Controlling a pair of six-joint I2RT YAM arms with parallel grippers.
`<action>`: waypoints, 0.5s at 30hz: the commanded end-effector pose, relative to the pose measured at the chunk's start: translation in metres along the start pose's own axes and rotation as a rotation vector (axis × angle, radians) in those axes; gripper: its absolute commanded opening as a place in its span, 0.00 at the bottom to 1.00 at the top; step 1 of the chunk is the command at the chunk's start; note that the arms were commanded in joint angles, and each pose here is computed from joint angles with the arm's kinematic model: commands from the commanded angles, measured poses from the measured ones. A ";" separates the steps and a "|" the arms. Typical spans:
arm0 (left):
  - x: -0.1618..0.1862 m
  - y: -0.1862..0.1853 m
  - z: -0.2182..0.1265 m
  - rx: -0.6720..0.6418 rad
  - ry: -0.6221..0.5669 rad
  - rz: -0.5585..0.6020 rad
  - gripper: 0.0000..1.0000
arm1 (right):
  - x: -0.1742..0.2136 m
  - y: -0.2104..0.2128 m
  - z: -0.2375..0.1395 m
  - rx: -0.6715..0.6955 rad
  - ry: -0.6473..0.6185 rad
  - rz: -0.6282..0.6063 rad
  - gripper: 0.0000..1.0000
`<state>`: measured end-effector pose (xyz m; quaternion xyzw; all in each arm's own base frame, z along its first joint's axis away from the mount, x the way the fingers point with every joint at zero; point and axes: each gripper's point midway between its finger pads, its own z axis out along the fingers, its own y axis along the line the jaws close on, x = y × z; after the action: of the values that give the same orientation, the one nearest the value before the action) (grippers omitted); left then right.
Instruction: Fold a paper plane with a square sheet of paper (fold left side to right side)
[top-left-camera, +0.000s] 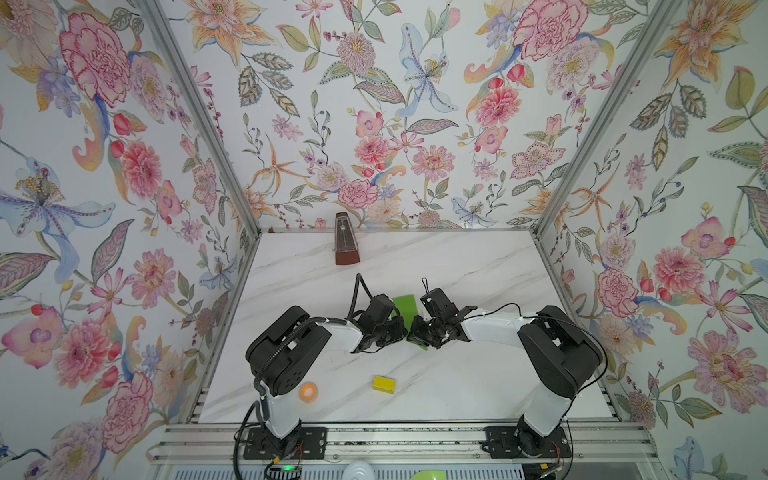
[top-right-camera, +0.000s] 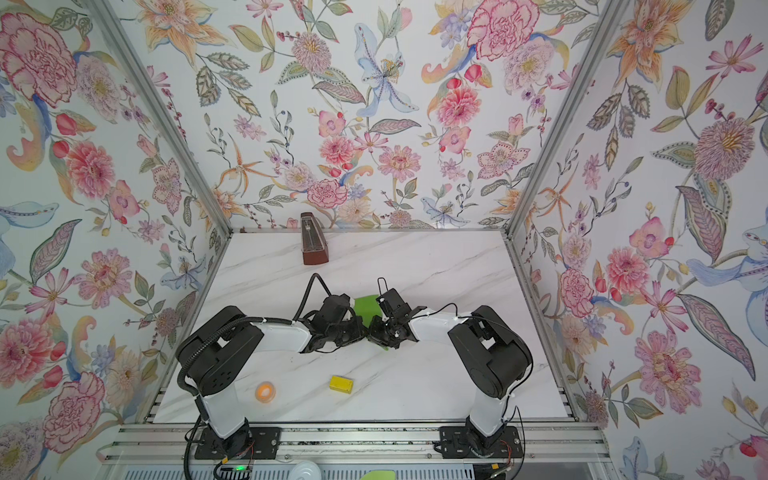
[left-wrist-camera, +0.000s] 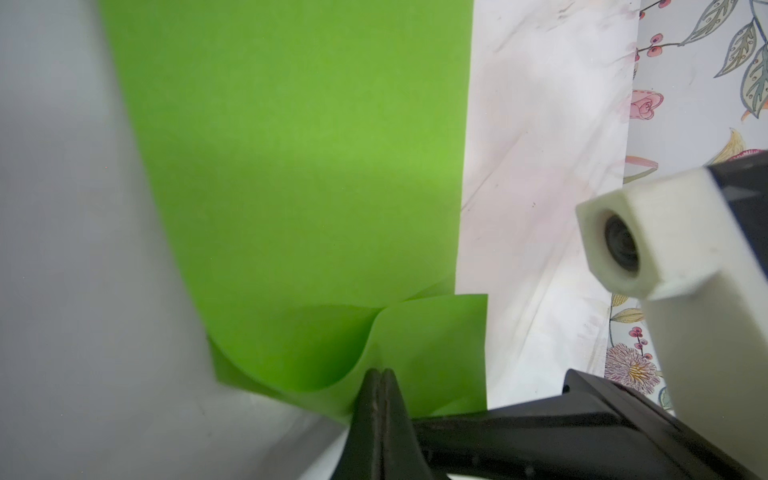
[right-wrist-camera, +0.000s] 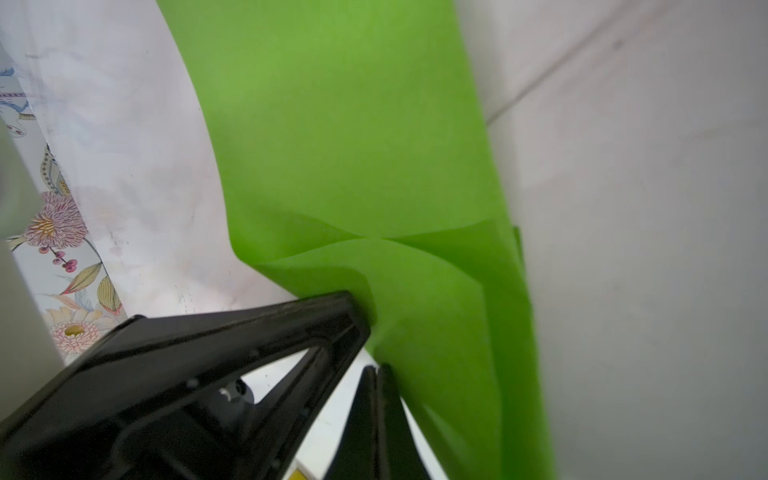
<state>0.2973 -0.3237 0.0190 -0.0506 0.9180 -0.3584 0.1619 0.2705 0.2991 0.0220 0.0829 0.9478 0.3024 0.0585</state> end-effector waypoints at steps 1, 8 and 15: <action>0.013 0.019 0.003 -0.063 0.032 -0.013 0.00 | -0.010 0.009 -0.006 -0.022 -0.031 -0.005 0.00; 0.013 0.020 0.002 -0.072 0.033 -0.007 0.00 | -0.008 -0.007 -0.001 0.010 -0.021 0.018 0.00; 0.013 0.024 0.002 -0.085 0.033 -0.006 0.00 | 0.010 -0.036 -0.001 0.069 0.018 0.052 0.00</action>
<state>0.2973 -0.3236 0.0188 -0.0504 0.9182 -0.3580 0.1619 0.2742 0.2912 0.0188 0.0925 0.9459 0.3044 0.0636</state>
